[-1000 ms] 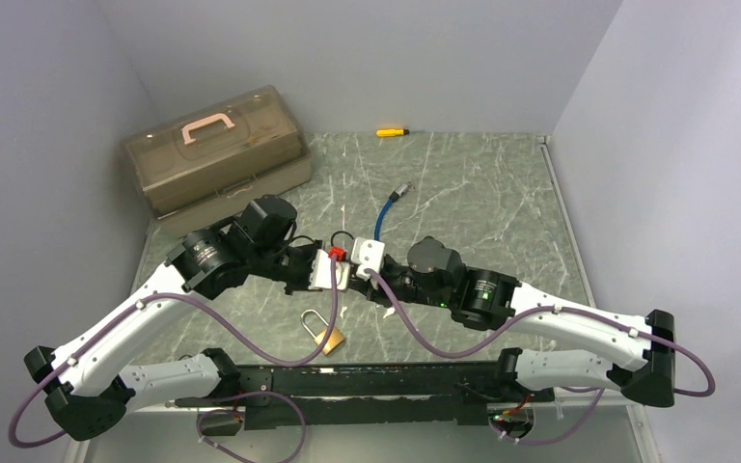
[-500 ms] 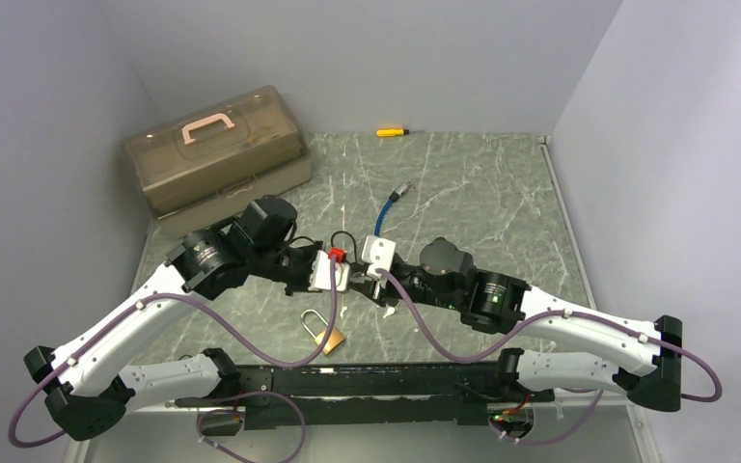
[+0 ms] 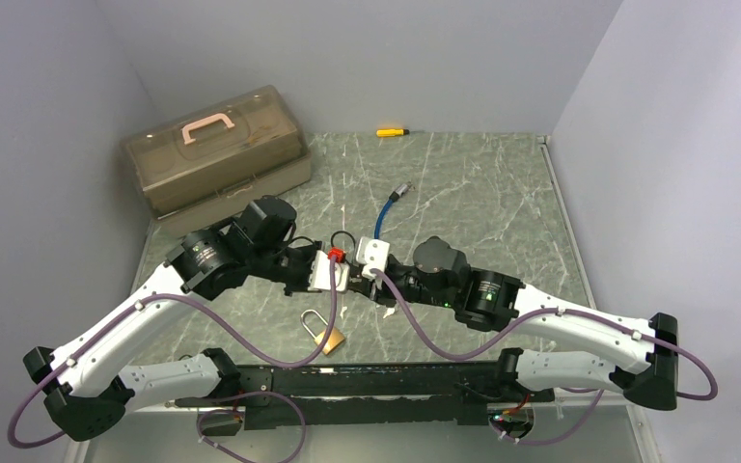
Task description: Unlock with the key
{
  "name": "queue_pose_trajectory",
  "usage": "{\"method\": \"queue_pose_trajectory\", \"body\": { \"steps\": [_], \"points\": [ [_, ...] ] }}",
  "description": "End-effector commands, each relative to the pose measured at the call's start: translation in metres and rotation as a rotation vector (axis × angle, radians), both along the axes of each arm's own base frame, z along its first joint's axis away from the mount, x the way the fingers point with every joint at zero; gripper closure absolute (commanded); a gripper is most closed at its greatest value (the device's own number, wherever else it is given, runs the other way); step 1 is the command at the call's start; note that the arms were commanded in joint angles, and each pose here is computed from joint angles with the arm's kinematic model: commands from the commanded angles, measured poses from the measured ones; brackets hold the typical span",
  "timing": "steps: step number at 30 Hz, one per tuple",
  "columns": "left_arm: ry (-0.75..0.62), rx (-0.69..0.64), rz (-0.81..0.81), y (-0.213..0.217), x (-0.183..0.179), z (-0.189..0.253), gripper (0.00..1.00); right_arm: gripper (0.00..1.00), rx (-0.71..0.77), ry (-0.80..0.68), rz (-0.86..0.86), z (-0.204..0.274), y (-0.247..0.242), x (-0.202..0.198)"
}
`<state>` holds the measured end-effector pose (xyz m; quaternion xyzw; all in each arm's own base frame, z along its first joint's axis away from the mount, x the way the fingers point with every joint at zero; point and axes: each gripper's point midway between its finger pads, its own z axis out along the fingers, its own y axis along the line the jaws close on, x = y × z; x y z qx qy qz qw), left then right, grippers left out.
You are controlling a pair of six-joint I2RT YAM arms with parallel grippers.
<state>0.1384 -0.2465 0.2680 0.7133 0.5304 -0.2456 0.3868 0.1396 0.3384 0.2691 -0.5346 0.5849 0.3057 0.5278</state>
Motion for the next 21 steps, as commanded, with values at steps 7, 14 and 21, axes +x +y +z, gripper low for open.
{"method": "queue_pose_trajectory", "body": {
  "steps": [7,14,21],
  "points": [
    [-0.017,-0.06,-0.043,-0.005,-0.008,0.019,1.0,1.0,-0.022,0.035,-0.061,0.007,-0.011,0.009],
    [-0.013,-0.056,-0.04,-0.005,-0.008,0.019,1.0,0.68,0.051,-0.024,-0.06,0.021,-0.015,0.009],
    [-0.015,-0.053,-0.04,-0.005,-0.007,0.018,1.0,0.58,0.101,-0.052,-0.011,0.046,-0.016,0.0]
  ]
}}
